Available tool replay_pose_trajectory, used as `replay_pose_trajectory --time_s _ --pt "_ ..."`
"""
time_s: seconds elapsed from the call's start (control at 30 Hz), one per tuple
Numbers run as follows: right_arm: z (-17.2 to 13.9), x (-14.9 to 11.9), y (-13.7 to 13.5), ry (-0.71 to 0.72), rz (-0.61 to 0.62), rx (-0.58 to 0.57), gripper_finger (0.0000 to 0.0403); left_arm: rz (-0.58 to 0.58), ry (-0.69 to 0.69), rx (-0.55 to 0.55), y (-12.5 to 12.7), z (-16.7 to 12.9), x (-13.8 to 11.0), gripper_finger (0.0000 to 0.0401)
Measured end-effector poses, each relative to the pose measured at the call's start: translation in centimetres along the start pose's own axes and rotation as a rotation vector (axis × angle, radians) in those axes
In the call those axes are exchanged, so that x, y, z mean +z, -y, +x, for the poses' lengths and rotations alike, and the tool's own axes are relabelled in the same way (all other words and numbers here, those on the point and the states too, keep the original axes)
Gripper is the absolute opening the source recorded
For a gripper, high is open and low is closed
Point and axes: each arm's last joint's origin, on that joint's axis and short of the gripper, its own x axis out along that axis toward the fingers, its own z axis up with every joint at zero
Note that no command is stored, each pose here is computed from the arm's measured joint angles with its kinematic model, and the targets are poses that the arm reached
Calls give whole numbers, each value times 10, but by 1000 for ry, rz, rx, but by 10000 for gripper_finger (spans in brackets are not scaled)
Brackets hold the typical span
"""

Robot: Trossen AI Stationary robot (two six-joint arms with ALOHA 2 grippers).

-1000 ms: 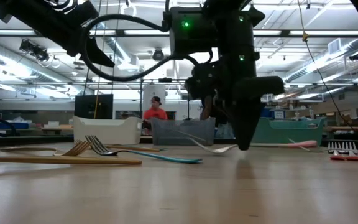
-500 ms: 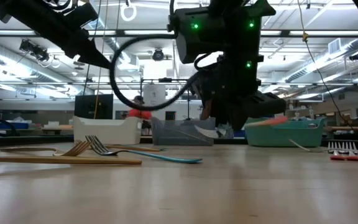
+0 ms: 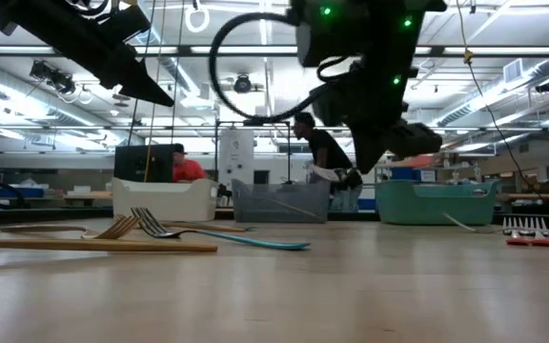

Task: Sort silverware by color (type)
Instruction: Put the bottom orange fork into the green bin

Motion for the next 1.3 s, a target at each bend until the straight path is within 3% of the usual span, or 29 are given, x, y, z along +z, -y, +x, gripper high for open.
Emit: replay_pose_trajectory --time_s 0.3,0.6,0.77,1.03,1.3 --pt "-1 -46 26 128 -152 34 16 -24 1 0 0 0 0 123" --pt "15 -89 65 131 -251 101 16 -25 1 0 0 0 0 123" --pt "28 -105 86 113 -223 112 16 -25 -1 0 0 0 0 123" --pt "49 -136 114 159 -125 226 16 -21 -46 -4 0 0 -5 123" --pt "68 -161 132 156 -132 262 15 -61 -66 -4 1 0 -7 123"
